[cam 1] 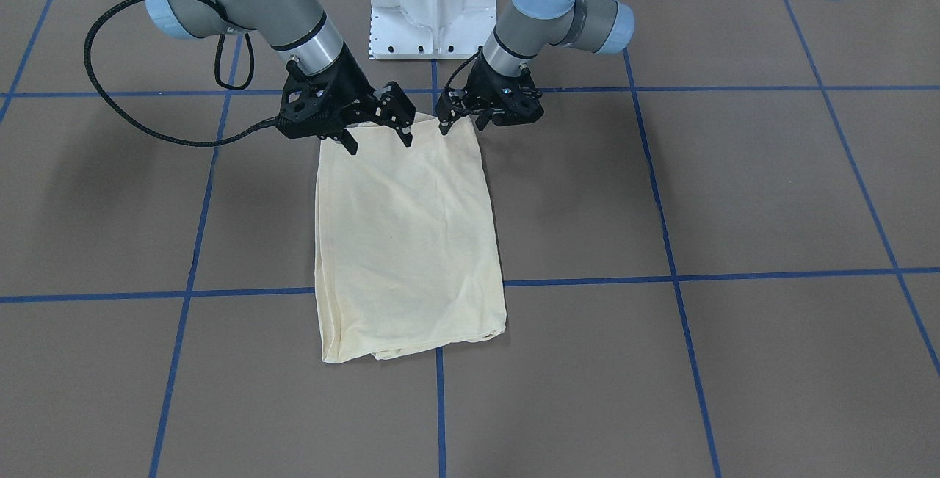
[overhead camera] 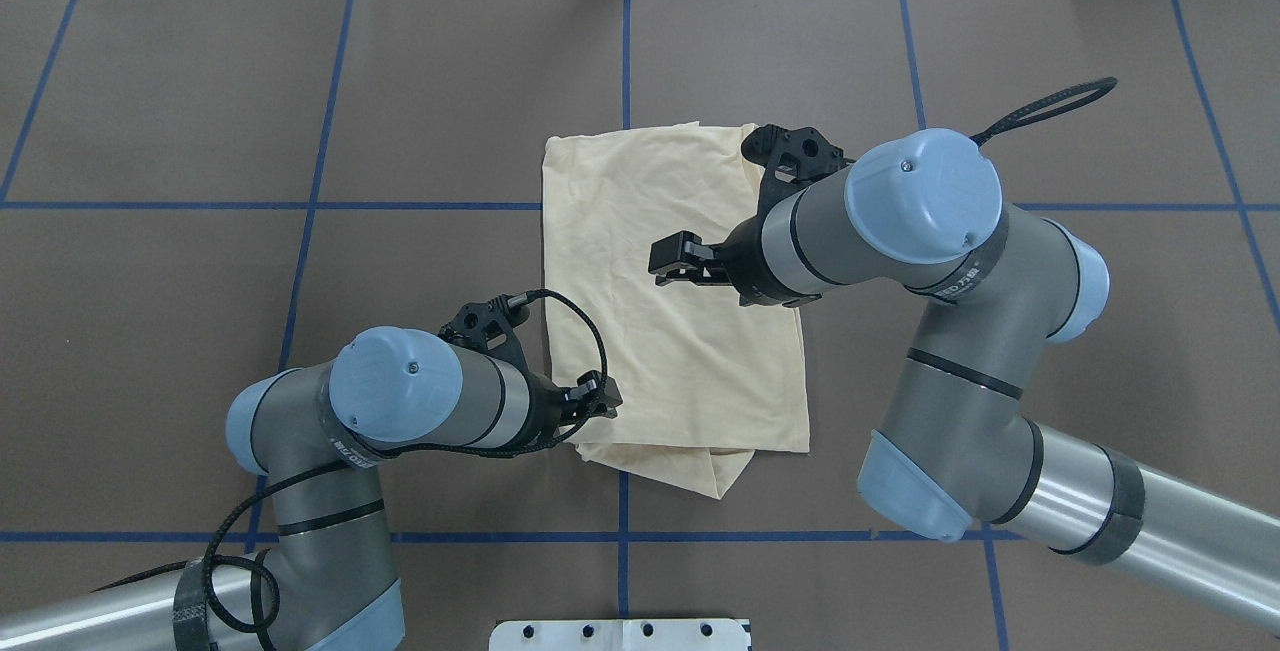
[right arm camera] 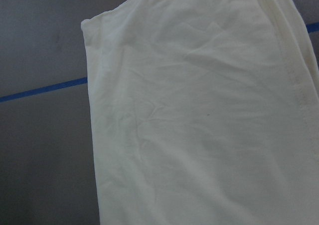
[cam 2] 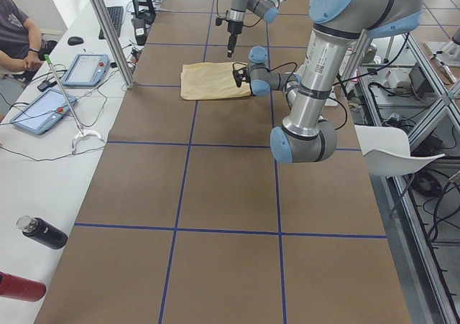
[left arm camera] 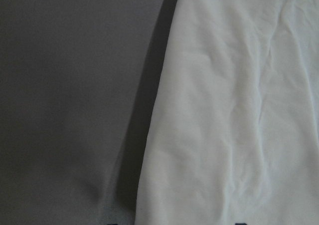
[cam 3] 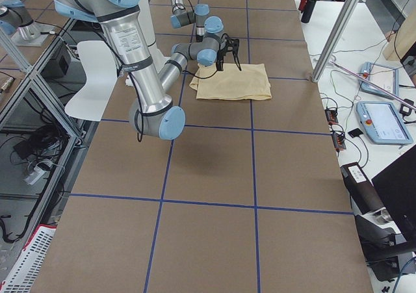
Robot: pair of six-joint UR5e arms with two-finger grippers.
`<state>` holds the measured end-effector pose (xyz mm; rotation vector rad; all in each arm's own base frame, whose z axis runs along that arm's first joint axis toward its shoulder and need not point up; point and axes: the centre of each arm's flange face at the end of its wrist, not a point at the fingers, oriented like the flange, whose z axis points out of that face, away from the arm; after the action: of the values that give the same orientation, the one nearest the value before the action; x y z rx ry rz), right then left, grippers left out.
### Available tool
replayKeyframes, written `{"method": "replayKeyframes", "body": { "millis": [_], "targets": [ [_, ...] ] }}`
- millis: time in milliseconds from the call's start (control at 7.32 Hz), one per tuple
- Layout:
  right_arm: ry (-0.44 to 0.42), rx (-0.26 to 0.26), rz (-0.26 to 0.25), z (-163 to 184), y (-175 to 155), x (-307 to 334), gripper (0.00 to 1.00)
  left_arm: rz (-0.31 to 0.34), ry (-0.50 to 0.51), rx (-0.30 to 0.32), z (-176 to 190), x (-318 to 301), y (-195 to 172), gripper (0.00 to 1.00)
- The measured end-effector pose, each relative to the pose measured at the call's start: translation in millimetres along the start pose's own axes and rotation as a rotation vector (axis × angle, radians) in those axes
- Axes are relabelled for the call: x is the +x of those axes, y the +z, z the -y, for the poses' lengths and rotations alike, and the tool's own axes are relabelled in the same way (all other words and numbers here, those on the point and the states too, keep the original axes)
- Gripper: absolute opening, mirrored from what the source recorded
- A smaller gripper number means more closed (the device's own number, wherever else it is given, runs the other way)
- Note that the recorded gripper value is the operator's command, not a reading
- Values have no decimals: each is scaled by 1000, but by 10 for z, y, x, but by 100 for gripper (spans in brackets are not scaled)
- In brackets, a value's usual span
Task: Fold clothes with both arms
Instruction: 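Lower both grippers onto the near corners of the shirt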
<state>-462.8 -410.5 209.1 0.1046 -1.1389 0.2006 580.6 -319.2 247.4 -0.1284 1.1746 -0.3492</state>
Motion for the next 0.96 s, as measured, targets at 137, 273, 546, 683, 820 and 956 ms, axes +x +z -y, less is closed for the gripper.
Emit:
{"method": "replayKeyframes", "body": {
  "millis": [137, 273, 546, 683, 820, 956],
  "targets": [
    [2, 3, -1, 20, -8, 11, 100, 0, 3, -3, -27, 9, 12, 79],
    [3, 4, -2, 32, -12, 20, 100, 0, 6, -6, -54, 12, 22, 67],
    [5, 5, -6, 43, -9, 46, 100, 1, 11, -9, -78, 10, 33, 34],
    [7, 6, -10, 51, -4, 75, 100, 2, 15, -11, -94, 6, 40, 2],
    [8, 7, -13, 60, -3, 93, 100, 3, 18, -14, -110, 3, 47, 0],
    [9, 7, -14, 61, -1, 102, 100, 6, 19, -14, -110, -15, 53, 0]
  ]
}}
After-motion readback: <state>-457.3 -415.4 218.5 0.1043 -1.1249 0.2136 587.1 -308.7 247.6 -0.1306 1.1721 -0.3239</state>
